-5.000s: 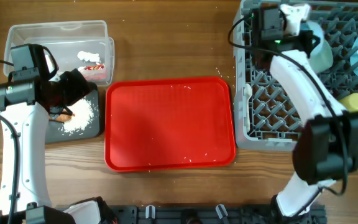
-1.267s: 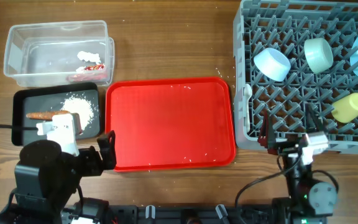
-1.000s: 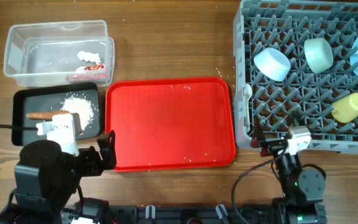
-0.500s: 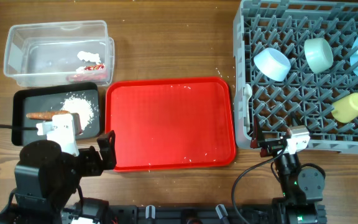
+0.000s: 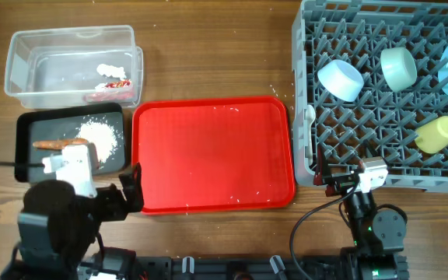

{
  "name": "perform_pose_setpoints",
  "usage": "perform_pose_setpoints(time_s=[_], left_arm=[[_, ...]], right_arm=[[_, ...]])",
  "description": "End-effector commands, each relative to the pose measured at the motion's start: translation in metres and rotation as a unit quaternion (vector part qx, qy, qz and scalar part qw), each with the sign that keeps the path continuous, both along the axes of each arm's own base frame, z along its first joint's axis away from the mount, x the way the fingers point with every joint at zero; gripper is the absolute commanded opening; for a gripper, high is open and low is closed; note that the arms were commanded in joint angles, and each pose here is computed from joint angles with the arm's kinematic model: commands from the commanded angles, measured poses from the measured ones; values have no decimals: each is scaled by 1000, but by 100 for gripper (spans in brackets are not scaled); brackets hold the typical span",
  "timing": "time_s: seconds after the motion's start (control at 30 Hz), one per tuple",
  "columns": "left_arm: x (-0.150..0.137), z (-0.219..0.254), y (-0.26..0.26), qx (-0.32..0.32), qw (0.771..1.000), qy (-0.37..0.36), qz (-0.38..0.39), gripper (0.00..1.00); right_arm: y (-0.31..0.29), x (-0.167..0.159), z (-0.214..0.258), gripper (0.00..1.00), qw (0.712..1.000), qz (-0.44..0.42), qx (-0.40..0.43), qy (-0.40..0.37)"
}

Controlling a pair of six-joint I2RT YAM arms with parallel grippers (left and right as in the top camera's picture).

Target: Sort waste into correct bins and load items into the dishwasher rack

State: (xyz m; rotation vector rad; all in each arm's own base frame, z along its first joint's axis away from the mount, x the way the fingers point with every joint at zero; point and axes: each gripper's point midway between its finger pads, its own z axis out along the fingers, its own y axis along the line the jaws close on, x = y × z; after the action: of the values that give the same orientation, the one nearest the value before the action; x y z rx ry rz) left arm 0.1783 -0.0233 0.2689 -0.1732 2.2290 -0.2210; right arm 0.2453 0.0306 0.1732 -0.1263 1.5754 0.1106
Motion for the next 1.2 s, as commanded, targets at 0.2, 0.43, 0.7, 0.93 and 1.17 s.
perform_pose_setpoints(time_s=[0.2,0.43,0.7,0.93,1.17], left_arm=[[32,-60,9,11,986,-168,16,100],[61,-69,-2,9,943,-333,-11,100],[66,-112,-8,50,953,-296,-45,100],[66,-111,-8,50,953,-297,-45,100],[66,-111,-8,50,953,-297,-45,100]], right_arm=[[1,0,1,100,1000,2,-5,-3],[1,0,1,100,1000,2,-5,-3],[1,0,1,100,1000,2,-5,-3],[1,0,1,100,1000,2,-5,-3],[1,0,1,100,1000,2,-5,-3]])
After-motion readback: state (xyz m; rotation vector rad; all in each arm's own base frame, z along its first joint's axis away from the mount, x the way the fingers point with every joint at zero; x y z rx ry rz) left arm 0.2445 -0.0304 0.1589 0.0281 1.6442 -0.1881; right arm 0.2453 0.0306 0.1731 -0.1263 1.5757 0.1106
